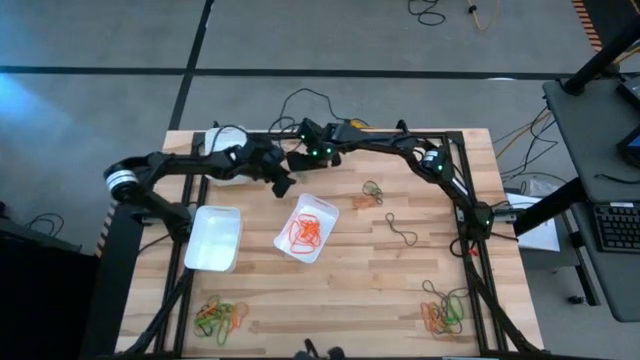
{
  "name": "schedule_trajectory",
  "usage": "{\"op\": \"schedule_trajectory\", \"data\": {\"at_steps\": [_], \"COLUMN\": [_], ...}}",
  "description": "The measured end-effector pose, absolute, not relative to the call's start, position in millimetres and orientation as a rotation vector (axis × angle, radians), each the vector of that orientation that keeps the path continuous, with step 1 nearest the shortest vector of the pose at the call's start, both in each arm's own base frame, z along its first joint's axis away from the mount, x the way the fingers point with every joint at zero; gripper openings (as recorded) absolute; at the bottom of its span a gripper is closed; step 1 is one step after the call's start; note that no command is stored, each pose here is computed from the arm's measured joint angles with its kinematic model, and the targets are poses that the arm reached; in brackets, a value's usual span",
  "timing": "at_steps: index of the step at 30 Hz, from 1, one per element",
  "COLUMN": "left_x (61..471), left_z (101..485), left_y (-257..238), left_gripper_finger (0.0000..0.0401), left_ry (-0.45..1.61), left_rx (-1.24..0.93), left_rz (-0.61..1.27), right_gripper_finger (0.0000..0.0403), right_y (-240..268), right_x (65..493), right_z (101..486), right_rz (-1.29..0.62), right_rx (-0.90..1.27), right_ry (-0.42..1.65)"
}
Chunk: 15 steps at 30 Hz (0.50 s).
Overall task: Sort rubber bands into baskets
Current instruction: Put the green rubber band into the top white bin
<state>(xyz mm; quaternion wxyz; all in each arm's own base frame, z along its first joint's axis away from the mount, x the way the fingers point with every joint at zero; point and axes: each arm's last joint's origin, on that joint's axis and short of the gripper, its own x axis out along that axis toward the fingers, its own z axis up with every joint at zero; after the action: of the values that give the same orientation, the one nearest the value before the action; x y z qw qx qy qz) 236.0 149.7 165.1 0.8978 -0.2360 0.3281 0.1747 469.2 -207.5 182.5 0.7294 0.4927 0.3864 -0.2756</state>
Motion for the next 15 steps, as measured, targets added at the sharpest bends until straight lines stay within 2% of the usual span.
{"op": "schedule_trajectory", "data": {"at_steps": [6, 11, 15], "left_x": [255, 271, 278], "left_z": [146, 141, 134], "left_y": [165, 179, 185], "left_gripper_finger": [0.0212, 0.0212, 0.0212], "left_ry": [0.714, 0.742, 0.787], "left_rx": [-0.563, -0.583, -0.606], "left_rz": [0.403, 0.476, 0.504], "right_gripper_finger": [0.0222, 0.0240, 0.0248], "right_y": [-206, -196, -186], "right_x": [453, 428, 402], "right_z": [238, 289, 338], "right_rz": [-0.658, -0.729, -0.768], "right_rx": [0.990, 0.909, 0.825], "right_ry": [0.831, 0.819, 0.723]}}
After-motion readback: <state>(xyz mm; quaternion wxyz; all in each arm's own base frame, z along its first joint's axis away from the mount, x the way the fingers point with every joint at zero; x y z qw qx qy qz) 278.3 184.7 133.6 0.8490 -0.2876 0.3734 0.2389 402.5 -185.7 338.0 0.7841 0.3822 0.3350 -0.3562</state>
